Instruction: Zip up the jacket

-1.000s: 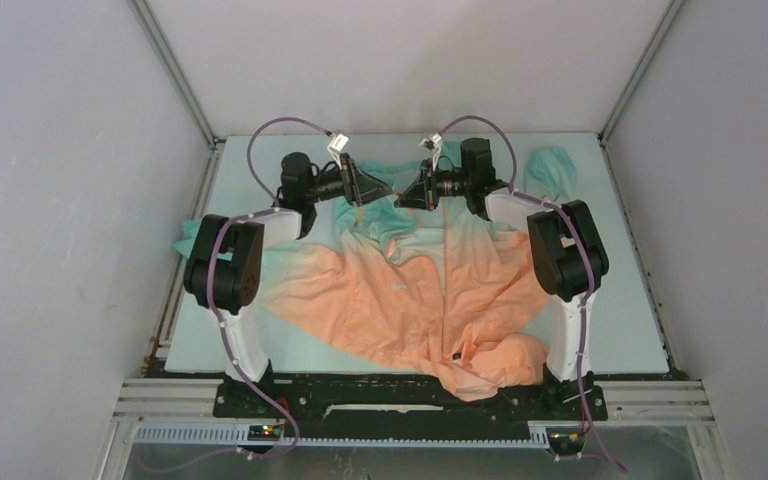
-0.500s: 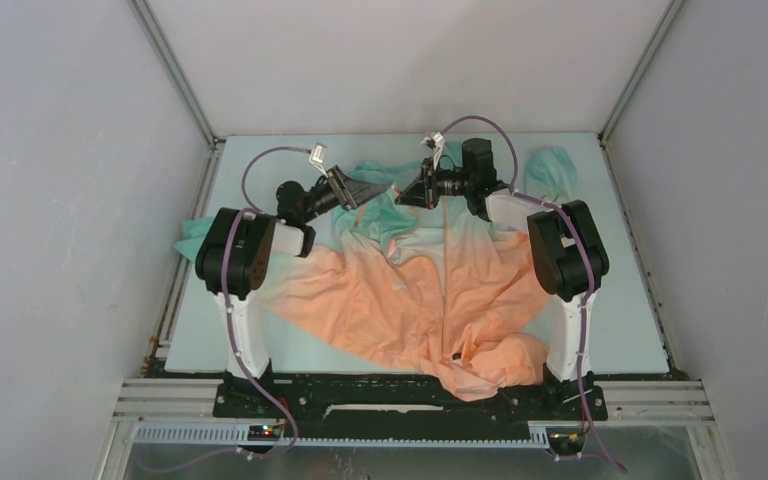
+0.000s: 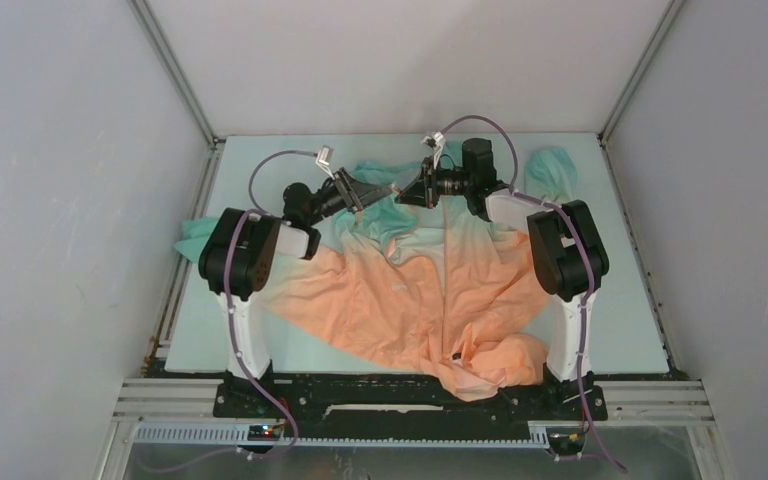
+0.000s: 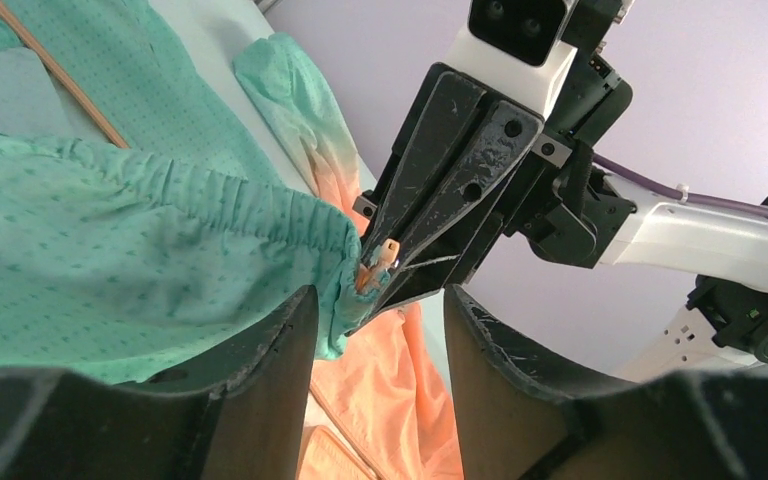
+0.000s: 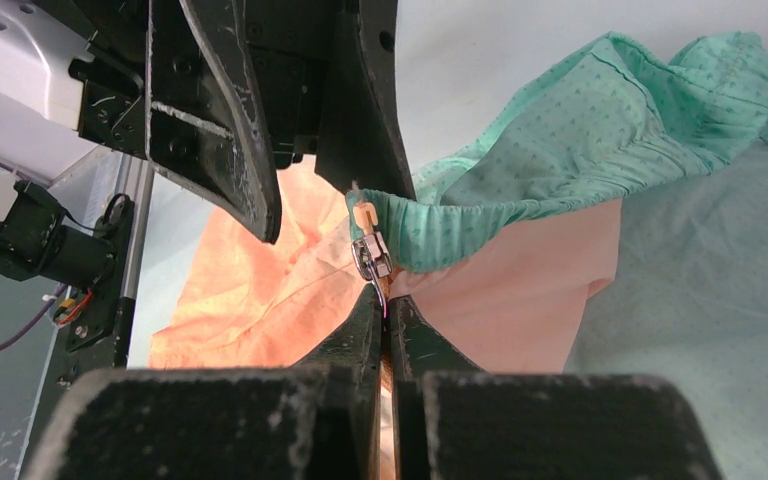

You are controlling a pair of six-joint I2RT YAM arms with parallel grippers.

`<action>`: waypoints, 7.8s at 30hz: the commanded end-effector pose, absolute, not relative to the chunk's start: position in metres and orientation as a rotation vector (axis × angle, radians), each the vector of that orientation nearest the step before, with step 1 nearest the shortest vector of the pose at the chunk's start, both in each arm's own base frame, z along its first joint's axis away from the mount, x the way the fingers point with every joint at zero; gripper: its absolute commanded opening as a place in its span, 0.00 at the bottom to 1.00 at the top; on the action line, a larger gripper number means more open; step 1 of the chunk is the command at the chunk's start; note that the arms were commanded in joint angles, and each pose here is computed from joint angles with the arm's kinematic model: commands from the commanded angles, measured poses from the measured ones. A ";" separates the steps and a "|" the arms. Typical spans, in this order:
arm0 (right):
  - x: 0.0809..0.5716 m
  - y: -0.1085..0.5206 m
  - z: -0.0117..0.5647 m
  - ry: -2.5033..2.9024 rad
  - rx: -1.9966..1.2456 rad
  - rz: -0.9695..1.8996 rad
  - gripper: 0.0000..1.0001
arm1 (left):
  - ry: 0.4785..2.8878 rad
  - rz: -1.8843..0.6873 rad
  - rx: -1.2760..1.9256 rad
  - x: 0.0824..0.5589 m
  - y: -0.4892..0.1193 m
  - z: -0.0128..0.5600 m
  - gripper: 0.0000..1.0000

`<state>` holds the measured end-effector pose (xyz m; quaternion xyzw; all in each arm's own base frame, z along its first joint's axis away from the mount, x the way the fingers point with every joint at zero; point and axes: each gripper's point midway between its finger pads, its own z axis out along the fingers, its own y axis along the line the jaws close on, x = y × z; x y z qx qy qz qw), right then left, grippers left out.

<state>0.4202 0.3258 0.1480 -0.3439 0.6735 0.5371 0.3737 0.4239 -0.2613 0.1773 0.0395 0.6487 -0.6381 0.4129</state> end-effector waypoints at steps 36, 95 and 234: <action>0.445 0.306 0.182 2.015 -0.443 1.186 0.42 | 1.711 -1.631 0.075 0.451 -0.274 0.161 0.00; 0.629 0.194 0.160 2.048 -0.529 0.202 0.49 | 1.674 -1.682 0.098 0.444 -0.275 0.172 0.00; 0.490 0.344 0.059 2.129 -1.192 0.505 0.52 | 2.232 -1.095 -0.099 0.383 -0.199 0.099 0.00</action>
